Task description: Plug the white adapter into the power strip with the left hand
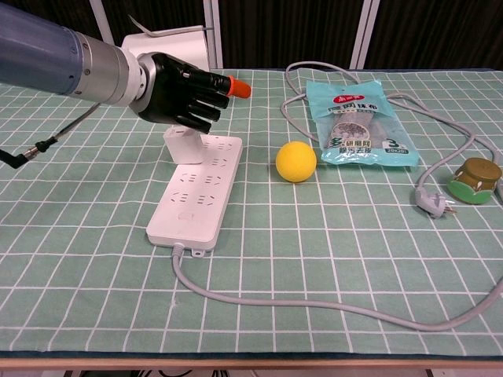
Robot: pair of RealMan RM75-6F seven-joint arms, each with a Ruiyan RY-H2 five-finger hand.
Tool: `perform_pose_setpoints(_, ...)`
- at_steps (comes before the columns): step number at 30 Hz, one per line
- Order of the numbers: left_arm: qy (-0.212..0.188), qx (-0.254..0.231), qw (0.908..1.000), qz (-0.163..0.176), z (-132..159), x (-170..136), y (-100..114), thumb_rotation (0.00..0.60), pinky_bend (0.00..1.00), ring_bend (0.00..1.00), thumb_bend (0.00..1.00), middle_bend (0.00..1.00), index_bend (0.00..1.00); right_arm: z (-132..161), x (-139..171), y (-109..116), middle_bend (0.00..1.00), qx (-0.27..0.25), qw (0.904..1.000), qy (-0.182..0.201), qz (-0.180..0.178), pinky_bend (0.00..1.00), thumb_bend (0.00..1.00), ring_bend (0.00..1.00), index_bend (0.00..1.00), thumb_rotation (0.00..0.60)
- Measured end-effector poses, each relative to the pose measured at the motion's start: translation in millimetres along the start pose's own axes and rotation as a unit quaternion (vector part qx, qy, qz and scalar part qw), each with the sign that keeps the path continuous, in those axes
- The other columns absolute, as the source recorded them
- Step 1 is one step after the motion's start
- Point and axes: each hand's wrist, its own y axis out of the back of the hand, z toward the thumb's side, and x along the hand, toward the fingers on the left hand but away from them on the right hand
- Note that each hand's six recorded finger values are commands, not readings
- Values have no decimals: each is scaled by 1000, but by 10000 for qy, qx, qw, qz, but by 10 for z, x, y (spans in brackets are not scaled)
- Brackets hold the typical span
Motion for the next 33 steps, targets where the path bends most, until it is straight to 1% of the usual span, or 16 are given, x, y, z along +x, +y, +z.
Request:
perform_pose_setpoints(14, 126, -33, 9999, -47, -134, 96, -10, 600, 1000, 939, 319, 1000, 844, 0, 2, -5, 0, -32, 10000, -10, 22, 0, 340, 0, 0, 600)
perform_pose_setpoints(27, 190, 48, 9996, -190, -199, 152, -108, 600, 1000, 939, 320, 1000, 844, 3, 1, -2, 0, -49, 10000, -6, 14, 0, 340, 0, 0, 600)
perform_pose_setpoints(33, 228, 36, 9996, -152, -243, 132, -77, 600, 1000, 939, 321, 1000, 844, 4, 2, -1, 0, -75, 10000, -11, 13, 0, 340, 0, 0, 600)
